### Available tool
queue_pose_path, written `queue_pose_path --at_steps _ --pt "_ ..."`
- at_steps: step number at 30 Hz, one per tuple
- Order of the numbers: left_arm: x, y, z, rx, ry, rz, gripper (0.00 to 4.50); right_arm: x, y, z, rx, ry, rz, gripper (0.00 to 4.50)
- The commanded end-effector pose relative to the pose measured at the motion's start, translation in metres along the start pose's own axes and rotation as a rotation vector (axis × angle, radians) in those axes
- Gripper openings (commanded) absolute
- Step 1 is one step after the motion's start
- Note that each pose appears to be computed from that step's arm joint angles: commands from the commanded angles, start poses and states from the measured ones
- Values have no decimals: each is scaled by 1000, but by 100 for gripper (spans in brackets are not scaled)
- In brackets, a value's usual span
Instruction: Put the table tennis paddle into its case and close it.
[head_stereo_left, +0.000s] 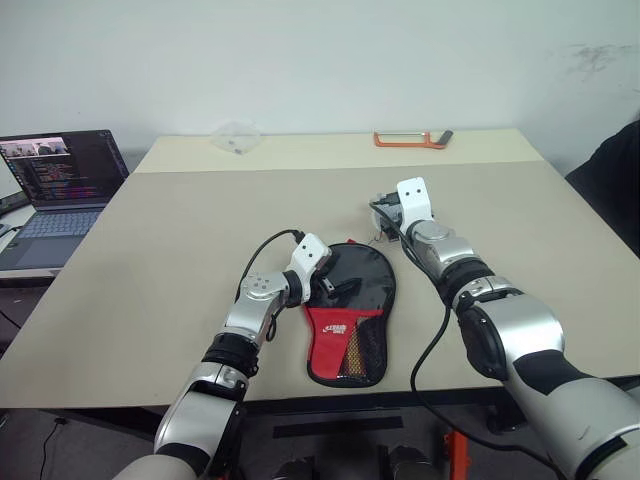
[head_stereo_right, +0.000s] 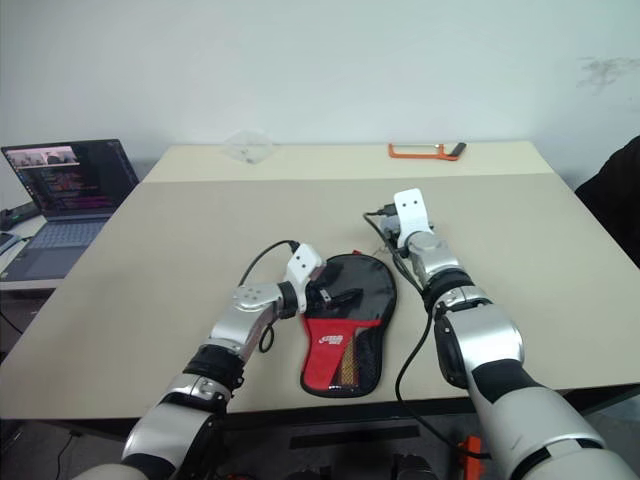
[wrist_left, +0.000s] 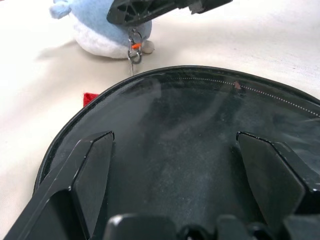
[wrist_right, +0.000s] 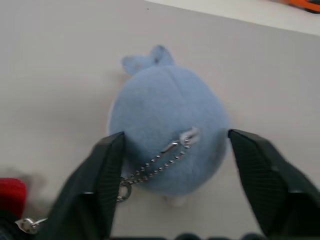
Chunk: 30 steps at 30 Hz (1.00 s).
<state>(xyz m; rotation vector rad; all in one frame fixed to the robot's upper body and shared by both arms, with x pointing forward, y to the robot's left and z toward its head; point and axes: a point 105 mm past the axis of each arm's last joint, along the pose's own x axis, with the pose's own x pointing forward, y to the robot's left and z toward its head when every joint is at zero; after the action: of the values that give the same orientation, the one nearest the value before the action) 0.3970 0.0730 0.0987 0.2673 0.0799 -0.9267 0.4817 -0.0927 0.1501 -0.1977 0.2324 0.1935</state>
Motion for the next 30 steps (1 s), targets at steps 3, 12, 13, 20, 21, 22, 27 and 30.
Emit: queue_pose_path --at_steps 3,12,13,20,21,22,27,30 --pt "2 -2 3 19 -12 5 430 0 5 12 20 -30 15 140" --pt "10 -7 6 18 -26 -11 430 0 6 9 17 -26 15 1" --pt "14 -7 10 15 -38 -11 430 0 5 10 20 -30 15 1" --pt "33 -14 10 6 -23 -46 430 -3 -6 31 26 -107 2 1" --pt "33 -16 0 -2 8 -55 430 -4 -11 37 26 -129 -6 1" --pt "31 -16 -12 -20 46 -55 430 -6 -19 43 27 -153 -17 1" --pt "22 -13 -40 -54 132 -43 430 -20 -51 57 18 -220 -76 1" --pt "22 -14 -44 -59 142 -43 430 -36 -65 55 -6 -239 -107 1"
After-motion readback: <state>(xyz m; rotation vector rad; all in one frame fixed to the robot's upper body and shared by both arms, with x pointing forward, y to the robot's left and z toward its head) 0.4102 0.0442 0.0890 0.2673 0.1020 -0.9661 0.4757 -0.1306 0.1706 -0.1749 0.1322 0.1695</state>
